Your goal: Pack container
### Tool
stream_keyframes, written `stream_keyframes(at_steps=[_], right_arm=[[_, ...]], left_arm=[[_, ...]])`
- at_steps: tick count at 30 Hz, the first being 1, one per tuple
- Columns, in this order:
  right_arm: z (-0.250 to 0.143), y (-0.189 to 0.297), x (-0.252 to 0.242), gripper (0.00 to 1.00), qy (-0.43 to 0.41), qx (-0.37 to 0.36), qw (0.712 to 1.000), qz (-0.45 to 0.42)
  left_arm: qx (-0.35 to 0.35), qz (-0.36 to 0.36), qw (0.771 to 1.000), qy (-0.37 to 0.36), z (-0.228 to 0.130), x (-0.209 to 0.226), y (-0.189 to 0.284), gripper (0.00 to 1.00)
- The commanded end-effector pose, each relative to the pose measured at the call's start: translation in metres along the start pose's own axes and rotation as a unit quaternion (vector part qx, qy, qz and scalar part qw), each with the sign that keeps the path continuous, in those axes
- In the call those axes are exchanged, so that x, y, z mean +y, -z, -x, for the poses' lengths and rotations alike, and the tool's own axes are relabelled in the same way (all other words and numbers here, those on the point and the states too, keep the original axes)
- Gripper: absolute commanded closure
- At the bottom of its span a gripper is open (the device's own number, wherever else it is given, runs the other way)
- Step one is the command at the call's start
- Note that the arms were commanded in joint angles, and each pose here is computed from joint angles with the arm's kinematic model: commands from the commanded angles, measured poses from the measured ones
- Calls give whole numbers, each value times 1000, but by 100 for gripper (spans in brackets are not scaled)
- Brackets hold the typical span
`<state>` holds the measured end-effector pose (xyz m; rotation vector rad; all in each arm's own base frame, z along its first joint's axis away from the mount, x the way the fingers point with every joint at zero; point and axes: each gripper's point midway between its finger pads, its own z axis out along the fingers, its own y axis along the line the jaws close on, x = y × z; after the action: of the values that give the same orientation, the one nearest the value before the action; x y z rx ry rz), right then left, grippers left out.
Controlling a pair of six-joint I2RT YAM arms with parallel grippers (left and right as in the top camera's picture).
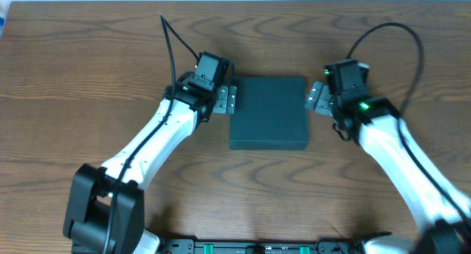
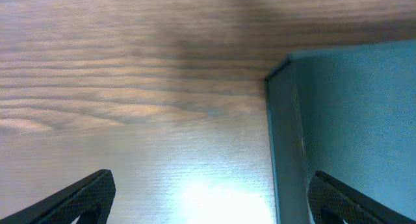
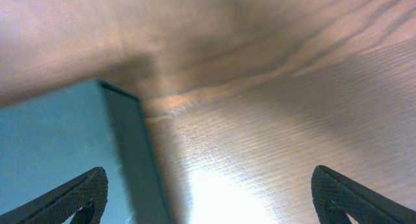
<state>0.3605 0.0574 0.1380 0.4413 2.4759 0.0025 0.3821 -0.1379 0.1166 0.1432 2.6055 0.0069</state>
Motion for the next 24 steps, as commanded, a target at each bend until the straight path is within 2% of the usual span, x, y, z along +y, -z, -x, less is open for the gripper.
stream_keyframes(at_steps=[1,7,10,13,19,24], right_arm=[[11,40,-4,1,1,-37,999,18],[11,129,-17,1,52,-109,990,69],[2,168,-32,1,67,-143,984,81],[-25,206,-54,1,81,-164,977,106],[-56,221,-81,1,75,-150,979,114],[-61,220,-83,1,79,-142,980,112]], left_arm=[[-61,18,998,-4,36,13,52,5],[-116,-44,992,-31,35,14,147,5],[-134,-70,987,-47,17,18,188,5],[-162,-96,979,-73,-16,24,225,5],[-207,-121,968,-73,-64,32,246,5],[-227,-131,963,-63,-87,38,248,5]])
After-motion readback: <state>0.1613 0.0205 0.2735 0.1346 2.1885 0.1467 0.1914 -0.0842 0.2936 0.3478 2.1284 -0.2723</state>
